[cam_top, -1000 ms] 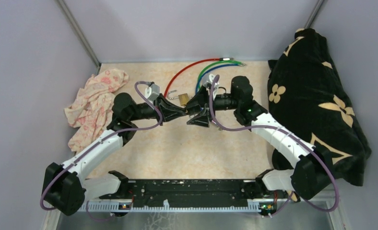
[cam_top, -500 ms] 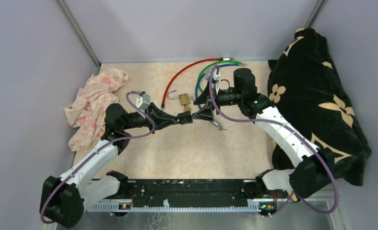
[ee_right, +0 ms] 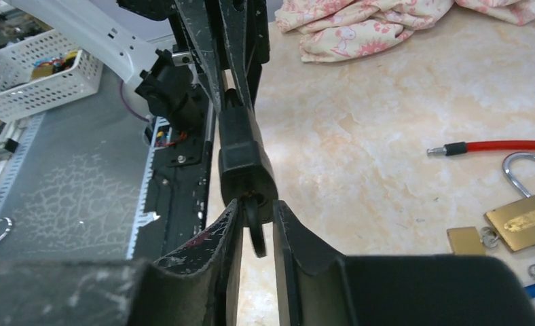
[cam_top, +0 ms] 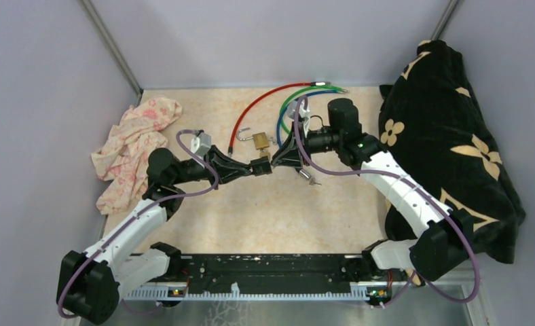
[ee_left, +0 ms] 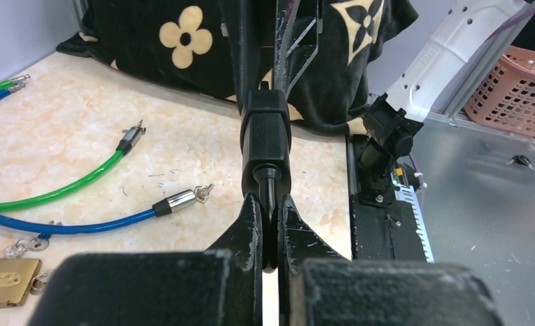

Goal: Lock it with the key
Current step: Lock the lock, then place the lock at the center of the board, then place the key at the center of the board.

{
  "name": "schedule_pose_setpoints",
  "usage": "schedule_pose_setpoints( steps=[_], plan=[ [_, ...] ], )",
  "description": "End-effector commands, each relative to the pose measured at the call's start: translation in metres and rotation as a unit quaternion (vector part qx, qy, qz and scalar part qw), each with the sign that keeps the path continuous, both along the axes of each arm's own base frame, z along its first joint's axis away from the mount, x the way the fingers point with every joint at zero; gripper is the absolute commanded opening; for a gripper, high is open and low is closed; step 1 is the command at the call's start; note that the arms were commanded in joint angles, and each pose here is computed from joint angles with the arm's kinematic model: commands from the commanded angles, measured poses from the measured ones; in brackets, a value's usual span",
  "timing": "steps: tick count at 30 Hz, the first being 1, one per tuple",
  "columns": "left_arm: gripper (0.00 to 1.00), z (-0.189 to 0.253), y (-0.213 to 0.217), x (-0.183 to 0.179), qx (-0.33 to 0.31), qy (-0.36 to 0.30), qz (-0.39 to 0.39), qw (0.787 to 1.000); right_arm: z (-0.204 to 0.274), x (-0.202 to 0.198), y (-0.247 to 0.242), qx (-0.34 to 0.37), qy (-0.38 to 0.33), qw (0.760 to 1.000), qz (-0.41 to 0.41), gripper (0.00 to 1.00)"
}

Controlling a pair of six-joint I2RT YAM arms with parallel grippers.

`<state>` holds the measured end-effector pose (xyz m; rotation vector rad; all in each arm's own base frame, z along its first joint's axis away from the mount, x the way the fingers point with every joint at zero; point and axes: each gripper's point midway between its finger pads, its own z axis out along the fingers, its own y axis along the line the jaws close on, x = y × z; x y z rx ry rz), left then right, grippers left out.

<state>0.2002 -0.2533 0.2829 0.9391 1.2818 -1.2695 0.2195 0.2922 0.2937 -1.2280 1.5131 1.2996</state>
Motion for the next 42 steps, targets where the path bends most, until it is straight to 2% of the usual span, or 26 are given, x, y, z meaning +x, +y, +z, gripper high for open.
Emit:
schedule_pose_setpoints(
  steps=[1, 3, 5, 6, 7, 12, 16, 18, 23, 25, 26, 27, 30, 32, 34, 36, 40, 42],
  plan=[
    [0.0, 0.024, 0.001, -0.006, -0.024, -0.057, -0.006, 0.998, 0.009, -0.002, 0.002, 0.006, -0.025, 1.0, 0.014, 0.31],
    [0.0, 0.024, 0.001, -0.005, -0.024, -0.057, -0.005, 0.998, 0.006, -0.002, 0.002, 0.003, -0.02, 1.0, 0.014, 0.35],
    [0.0, 0.024, 0.002, -0.005, -0.024, -0.056, -0.004, 0.998, 0.006, -0.002, 0.003, 0.006, -0.017, 1.0, 0.017, 0.28],
    [0.0, 0.023, 0.002, -0.005, -0.024, -0.055, -0.004, 0.998, 0.007, -0.002, 0.004, 0.007, -0.016, 1.0, 0.018, 0.2],
    [0.0, 0.023, 0.002, -0.005, -0.024, -0.054, -0.004, 0.998, 0.006, -0.002, 0.004, 0.006, -0.015, 1.0, 0.017, 0.0],
    [0.0, 0.02, 0.005, 0.004, -0.024, -0.026, 0.018, 0.999, 0.006, 0.003, 0.001, -0.002, -0.025, 1.0, -0.005, 0.0],
    [0.0, 0.003, 0.023, 0.027, -0.02, 0.037, 0.077, 0.996, -0.006, 0.034, -0.022, -0.032, -0.027, 0.994, -0.097, 0.0],
    [0.0, -0.01, 0.035, 0.036, -0.018, 0.077, 0.108, 0.991, -0.006, 0.052, -0.043, -0.023, -0.016, 0.989, -0.142, 0.0],
    [0.0, -0.046, 0.06, 0.045, -0.02, 0.192, 0.173, 0.966, -0.005, 0.092, -0.089, 0.003, 0.004, 0.966, -0.26, 0.0],
    [0.0, -0.068, 0.076, 0.057, -0.031, 0.259, 0.234, 0.936, -0.015, 0.104, -0.088, -0.001, 0.026, 0.96, -0.278, 0.0],
    [0.0, -0.08, 0.089, 0.067, -0.041, 0.292, 0.278, 0.914, -0.021, 0.107, -0.084, 0.0, 0.042, 0.96, -0.277, 0.0],
    [0.0, -0.094, 0.104, 0.076, -0.051, 0.325, 0.324, 0.887, -0.028, 0.108, -0.076, -0.002, 0.052, 0.961, -0.273, 0.0],
    [0.0, -0.133, 0.158, 0.092, -0.114, 0.422, 0.445, 0.782, -0.052, 0.103, -0.037, -0.037, 0.061, 0.964, -0.256, 0.0],
    [0.0, -0.153, 0.178, 0.091, -0.156, 0.472, 0.483, 0.721, -0.067, 0.096, -0.008, -0.064, 0.068, 0.968, -0.231, 0.0],
    [0.0, -0.173, 0.191, 0.086, -0.176, 0.508, 0.506, 0.674, -0.084, 0.089, 0.02, -0.082, 0.085, 0.972, -0.204, 0.0],
    [0.0, -0.188, 0.202, 0.079, -0.184, 0.527, 0.529, 0.639, -0.096, 0.073, 0.052, -0.083, 0.107, 0.978, -0.159, 0.0],
    [0.0, -0.21, 0.215, 0.068, -0.194, 0.551, 0.559, 0.589, -0.12, 0.041, 0.113, -0.099, 0.143, 0.982, -0.079, 0.0],
    [0.08, -0.219, 0.218, 0.062, -0.189, 0.559, 0.57, 0.572, -0.14, 0.026, 0.141, -0.114, 0.161, 0.98, -0.036, 0.0]
  ],
)
